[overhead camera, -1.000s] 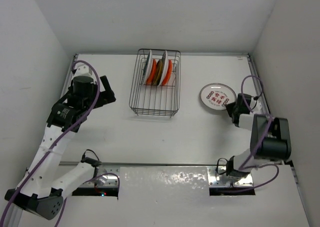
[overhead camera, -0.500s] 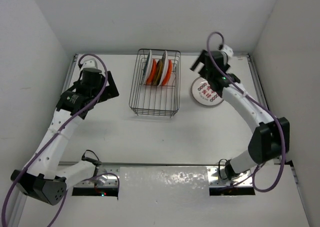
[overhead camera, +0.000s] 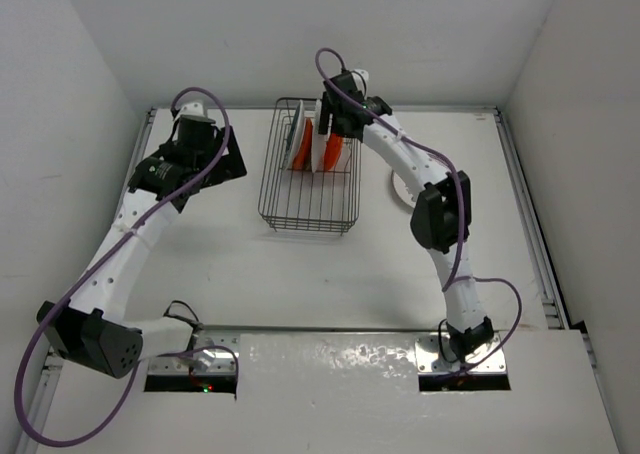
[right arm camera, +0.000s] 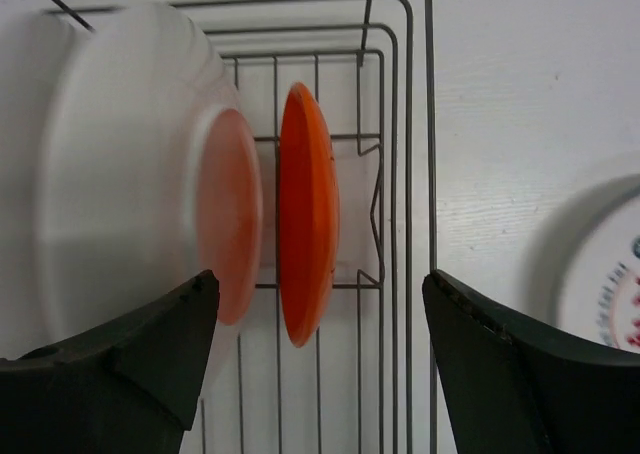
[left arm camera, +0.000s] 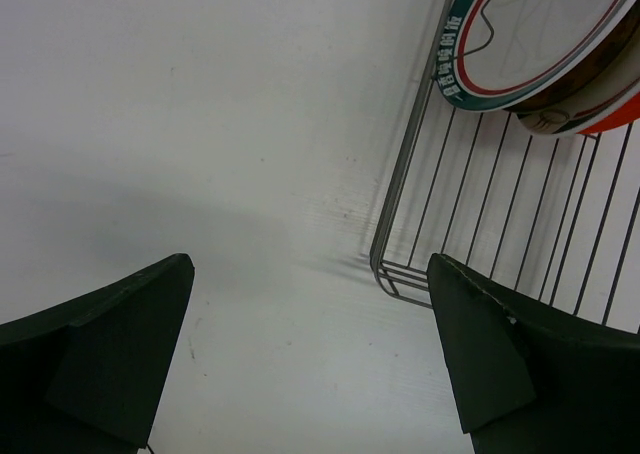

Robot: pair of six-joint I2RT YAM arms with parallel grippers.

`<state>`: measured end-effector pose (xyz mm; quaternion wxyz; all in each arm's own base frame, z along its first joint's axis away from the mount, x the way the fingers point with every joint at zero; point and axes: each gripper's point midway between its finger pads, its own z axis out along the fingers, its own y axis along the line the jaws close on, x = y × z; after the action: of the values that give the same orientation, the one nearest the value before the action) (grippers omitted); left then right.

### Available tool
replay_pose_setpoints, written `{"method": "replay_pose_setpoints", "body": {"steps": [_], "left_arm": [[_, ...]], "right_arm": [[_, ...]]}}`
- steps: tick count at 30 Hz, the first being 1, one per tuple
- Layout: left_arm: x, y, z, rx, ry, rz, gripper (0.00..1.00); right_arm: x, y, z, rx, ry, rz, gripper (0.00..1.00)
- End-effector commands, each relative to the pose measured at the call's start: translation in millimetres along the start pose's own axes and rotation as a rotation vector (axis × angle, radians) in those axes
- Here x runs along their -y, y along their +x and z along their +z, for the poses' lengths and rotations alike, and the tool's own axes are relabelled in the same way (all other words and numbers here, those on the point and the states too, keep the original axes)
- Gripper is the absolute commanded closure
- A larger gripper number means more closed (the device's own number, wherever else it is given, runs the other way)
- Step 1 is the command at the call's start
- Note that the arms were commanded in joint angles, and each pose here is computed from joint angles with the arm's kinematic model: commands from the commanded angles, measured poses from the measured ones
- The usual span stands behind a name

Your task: Unload the plates from the dish rack

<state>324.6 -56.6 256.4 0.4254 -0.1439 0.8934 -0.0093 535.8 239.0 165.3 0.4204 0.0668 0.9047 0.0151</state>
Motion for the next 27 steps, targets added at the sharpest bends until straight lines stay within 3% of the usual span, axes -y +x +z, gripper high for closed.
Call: {"method": "replay_pose_setpoints", "body": {"steps": [1,3,5,6,11,20,27], "left_arm": [[2.2,-4.4,-8.8,0.035,0.032,0.016,0.0],[-2.7,4.9,-8.0,0.022,0.026,0.03,0.0],[-7.0,12.4,-7.6,0.014,0.02,0.043,0.0],[-8.3,14.5,-7.1,0.01,0.017,0.047,0.0],[-10.1,23.7,-3.6,-0.011,0.017,0.061,0.0],[-9.5,20.5,-8.9,-0.001,0.032,0.078,0.0],[-15.3,20.1,-12.4,0.007,0.015,0.096,0.0]], "right_arm": [[-3.8,-6.8,-12.1,-0.001,-0.006,-0.052,0.2],[-2.3,13.6,-4.5,-0.024,-0.008,-0.054,0.23],[-0.1,-2.9,-21.4,0.058,-0.002,-0.022,0.25],[3.4,9.6,-24.8,0.057,0.027,-0.037,0.25],[10.0,-32.3,-67.4,0.214,0.052,0.045,0.24],[-29.4,-74.8,-101.5,0.311,-0.036,0.056,0.26],[-43.9,-47.4,-39.1,0.237,0.025,-0.044,0.42]]}}
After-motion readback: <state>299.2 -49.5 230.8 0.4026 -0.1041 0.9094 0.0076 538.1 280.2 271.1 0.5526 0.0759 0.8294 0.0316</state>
